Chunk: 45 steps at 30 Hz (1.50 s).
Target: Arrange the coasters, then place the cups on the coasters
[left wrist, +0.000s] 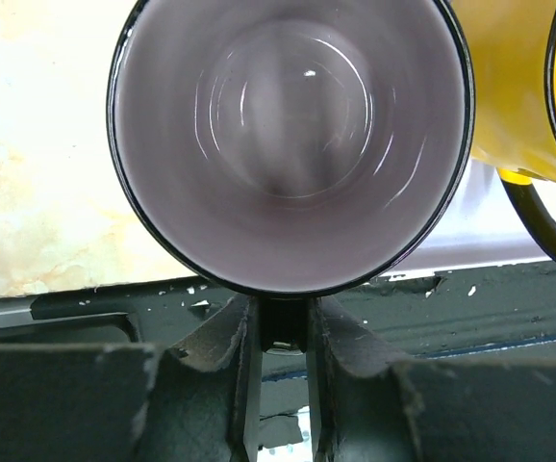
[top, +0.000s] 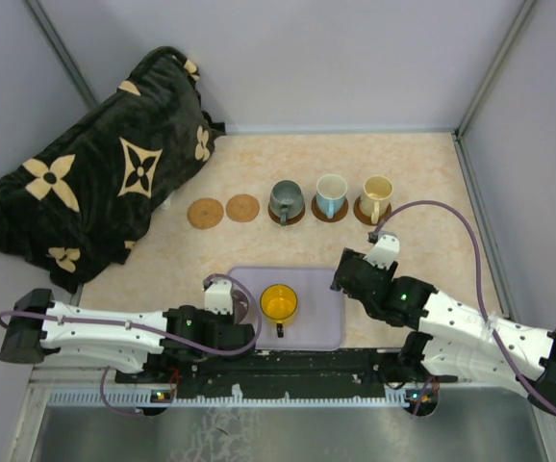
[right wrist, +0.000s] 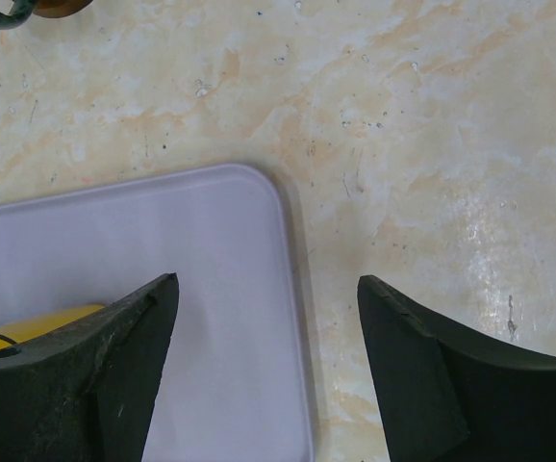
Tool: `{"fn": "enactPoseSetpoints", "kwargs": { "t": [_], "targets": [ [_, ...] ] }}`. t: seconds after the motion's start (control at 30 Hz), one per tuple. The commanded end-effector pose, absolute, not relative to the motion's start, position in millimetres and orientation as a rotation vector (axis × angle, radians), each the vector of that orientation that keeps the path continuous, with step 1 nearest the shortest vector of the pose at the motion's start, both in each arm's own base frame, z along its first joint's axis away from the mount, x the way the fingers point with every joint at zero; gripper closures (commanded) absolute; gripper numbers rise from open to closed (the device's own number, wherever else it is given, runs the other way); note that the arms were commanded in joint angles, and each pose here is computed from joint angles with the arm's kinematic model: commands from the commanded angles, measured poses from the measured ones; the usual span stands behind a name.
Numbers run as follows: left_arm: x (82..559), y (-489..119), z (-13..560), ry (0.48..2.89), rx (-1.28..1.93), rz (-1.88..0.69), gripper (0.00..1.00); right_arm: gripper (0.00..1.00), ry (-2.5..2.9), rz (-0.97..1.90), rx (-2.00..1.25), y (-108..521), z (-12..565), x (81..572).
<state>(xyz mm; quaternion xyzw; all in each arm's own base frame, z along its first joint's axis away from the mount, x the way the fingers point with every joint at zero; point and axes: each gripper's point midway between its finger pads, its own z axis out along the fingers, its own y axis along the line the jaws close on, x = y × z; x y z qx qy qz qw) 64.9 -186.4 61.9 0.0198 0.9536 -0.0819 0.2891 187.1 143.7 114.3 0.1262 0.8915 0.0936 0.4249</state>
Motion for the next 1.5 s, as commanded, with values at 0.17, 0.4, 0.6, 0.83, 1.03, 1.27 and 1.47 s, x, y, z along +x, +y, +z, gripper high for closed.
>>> {"fn": "enactPoseSetpoints", "kwargs": {
  "t": [0.17,0.4,0.6,0.83,1.03,1.27,1.47],
  "targets": [
    [83,-185,81,2.441,0.119,-0.109,0.90,0.25,2.200,0.265,0.344,148,117,191],
    [99,-194,101,2.349,0.196,0.025,0.91,0.25,2.194,0.275,0.351,148,117,191],
    [116,-193,112,2.307,0.110,-0.066,0.92,0.25,2.185,0.282,0.357,145,117,190],
    [139,-178,134,2.166,0.051,-0.062,0.92,0.25,2.181,0.287,0.355,145,117,190],
    [189,-177,155,2.036,0.012,-0.015,0.92,0.24,2.180,0.288,0.343,150,117,193],
    [265,-174,187,1.873,0.015,-0.088,0.92,0.24,2.173,0.262,0.318,150,116,196],
    [324,-188,195,1.856,0.090,-0.081,0.93,0.23,2.150,0.242,0.327,145,117,198]
  ]
}}
